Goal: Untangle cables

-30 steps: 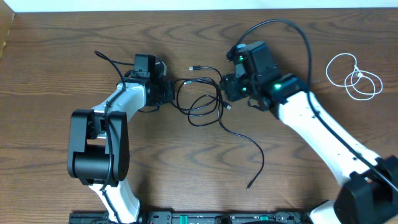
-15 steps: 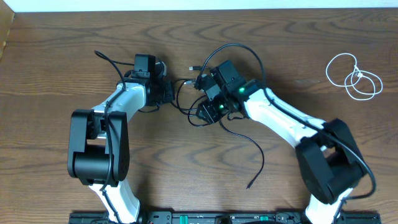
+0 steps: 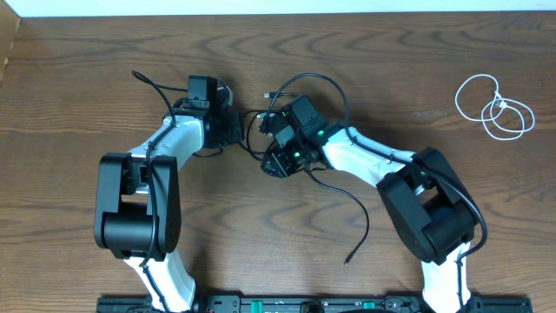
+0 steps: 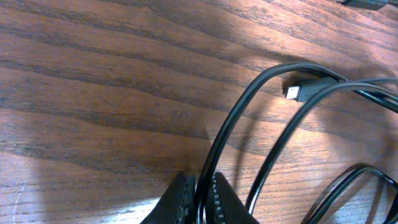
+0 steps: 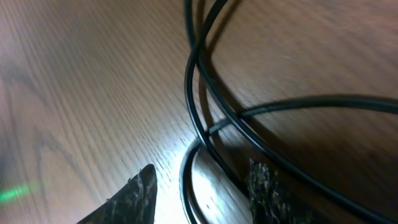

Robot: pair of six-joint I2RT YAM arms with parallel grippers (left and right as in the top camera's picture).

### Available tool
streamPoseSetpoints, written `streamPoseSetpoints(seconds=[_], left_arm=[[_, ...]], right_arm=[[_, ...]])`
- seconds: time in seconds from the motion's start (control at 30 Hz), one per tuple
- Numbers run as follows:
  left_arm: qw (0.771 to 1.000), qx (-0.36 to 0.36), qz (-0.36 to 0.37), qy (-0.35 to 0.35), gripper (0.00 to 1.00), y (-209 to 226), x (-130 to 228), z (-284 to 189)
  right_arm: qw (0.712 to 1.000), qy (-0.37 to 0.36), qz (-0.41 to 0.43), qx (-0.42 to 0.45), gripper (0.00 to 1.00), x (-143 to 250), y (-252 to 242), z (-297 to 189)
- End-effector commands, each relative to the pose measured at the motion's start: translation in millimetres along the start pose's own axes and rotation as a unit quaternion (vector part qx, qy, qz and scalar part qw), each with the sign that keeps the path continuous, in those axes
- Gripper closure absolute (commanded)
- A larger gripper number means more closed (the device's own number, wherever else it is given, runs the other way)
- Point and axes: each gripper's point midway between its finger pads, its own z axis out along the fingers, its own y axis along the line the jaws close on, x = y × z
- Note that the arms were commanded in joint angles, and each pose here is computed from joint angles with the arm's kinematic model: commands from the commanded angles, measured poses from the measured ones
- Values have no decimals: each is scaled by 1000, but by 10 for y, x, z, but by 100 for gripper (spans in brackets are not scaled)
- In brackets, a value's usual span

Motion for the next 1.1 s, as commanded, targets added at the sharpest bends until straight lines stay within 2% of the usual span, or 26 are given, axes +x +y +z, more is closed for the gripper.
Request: streamPoseSetpoints(seconds=[0.0, 0.23, 0.57, 0.67, 0.77, 0.87, 0.97, 1.07], left_arm=[[1000, -9, -2, 7, 89, 53, 63, 29], [1000, -9, -2, 7, 89, 53, 62, 29], [1000, -9, -2, 7, 89, 53, 62, 29], [1000, -9, -2, 7, 89, 53, 63, 29], [1000, -10, -2, 7, 89, 55, 62, 29], [1000, -15, -4, 6, 89, 84, 55, 26], [1000, -22, -6, 5, 89, 122, 52, 21], [1000, -23, -8, 6, 89, 139, 53, 16]], right_arm=[[1000, -4, 2, -20, 56, -34, 188, 61], [998, 8, -8, -69, 57, 19, 500, 116], [995, 12, -13, -101, 59, 39, 654, 120], [998, 1, -17, -66, 59, -15, 533, 139], [999, -23, -24, -6, 47, -124, 331, 151], [996, -65, -33, 48, 43, -335, 129, 112], [988, -123, -10, 88, 43, -605, -67, 8], [976, -170, 32, 131, 47, -795, -308, -127]])
